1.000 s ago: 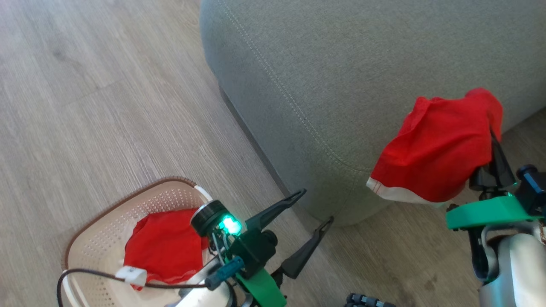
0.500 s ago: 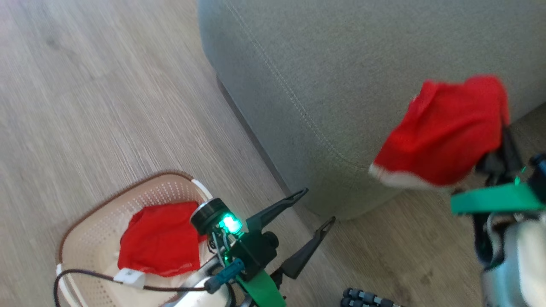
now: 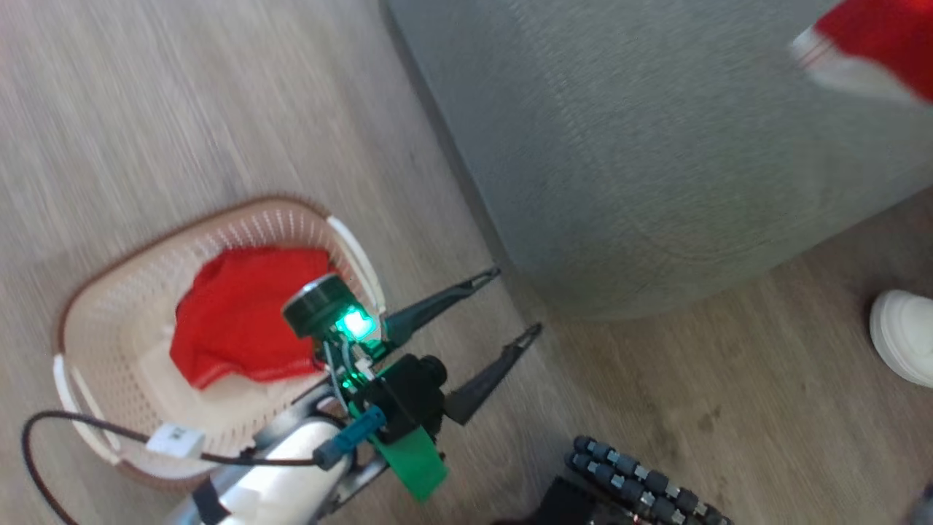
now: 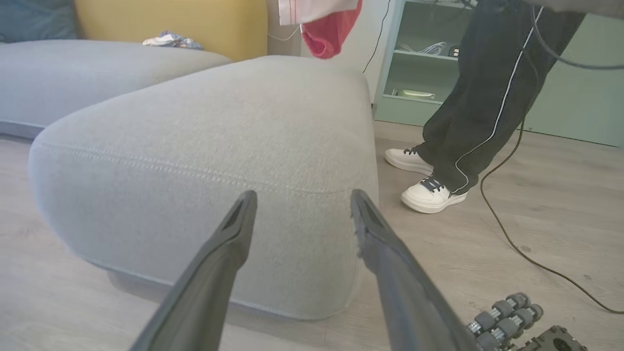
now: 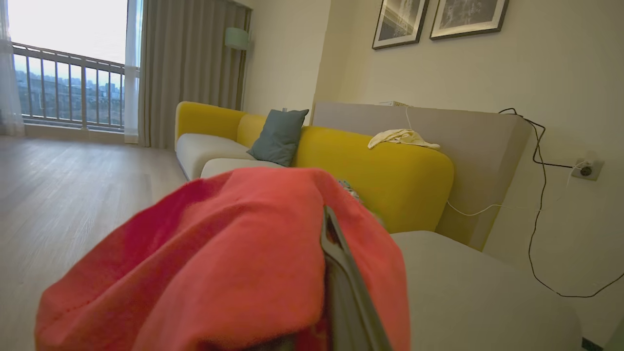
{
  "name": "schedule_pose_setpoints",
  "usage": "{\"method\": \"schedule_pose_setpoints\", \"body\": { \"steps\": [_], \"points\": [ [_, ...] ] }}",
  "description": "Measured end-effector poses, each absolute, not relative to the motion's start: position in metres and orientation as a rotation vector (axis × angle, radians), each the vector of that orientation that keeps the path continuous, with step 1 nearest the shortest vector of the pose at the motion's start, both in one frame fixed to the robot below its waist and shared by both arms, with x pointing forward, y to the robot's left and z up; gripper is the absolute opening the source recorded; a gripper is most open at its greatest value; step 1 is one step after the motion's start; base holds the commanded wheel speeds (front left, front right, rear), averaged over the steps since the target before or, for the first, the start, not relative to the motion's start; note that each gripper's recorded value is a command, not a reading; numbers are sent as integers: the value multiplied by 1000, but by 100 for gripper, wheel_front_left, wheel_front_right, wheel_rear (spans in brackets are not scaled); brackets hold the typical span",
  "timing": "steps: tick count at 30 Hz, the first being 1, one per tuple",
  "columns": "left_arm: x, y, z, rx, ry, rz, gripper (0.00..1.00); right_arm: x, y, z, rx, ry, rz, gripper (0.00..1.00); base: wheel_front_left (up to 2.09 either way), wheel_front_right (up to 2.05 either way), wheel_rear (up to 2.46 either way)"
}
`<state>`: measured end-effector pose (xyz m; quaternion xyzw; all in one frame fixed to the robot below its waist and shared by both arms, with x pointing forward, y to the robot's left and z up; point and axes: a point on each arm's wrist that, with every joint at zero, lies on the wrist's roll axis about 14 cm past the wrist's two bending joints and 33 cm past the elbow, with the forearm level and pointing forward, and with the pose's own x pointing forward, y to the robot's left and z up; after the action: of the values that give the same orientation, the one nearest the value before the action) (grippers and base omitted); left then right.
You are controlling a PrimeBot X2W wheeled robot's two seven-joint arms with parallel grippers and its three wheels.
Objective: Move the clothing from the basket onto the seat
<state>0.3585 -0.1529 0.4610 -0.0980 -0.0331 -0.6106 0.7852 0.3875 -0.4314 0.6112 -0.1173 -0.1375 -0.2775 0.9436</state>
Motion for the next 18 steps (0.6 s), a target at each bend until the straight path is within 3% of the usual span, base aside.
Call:
{"method": "schedule_pose_setpoints", "body": {
  "steps": [6,18],
  "points": [
    [382,-140,426,-217,-25,-1286,100,453,-444,600,-271,-247,-533,0,0,0,0],
    [405,-115,382,-237,55,-1200,100,538,-460,515,-236,-56,-533,0,0,0,0]
  ]
}}
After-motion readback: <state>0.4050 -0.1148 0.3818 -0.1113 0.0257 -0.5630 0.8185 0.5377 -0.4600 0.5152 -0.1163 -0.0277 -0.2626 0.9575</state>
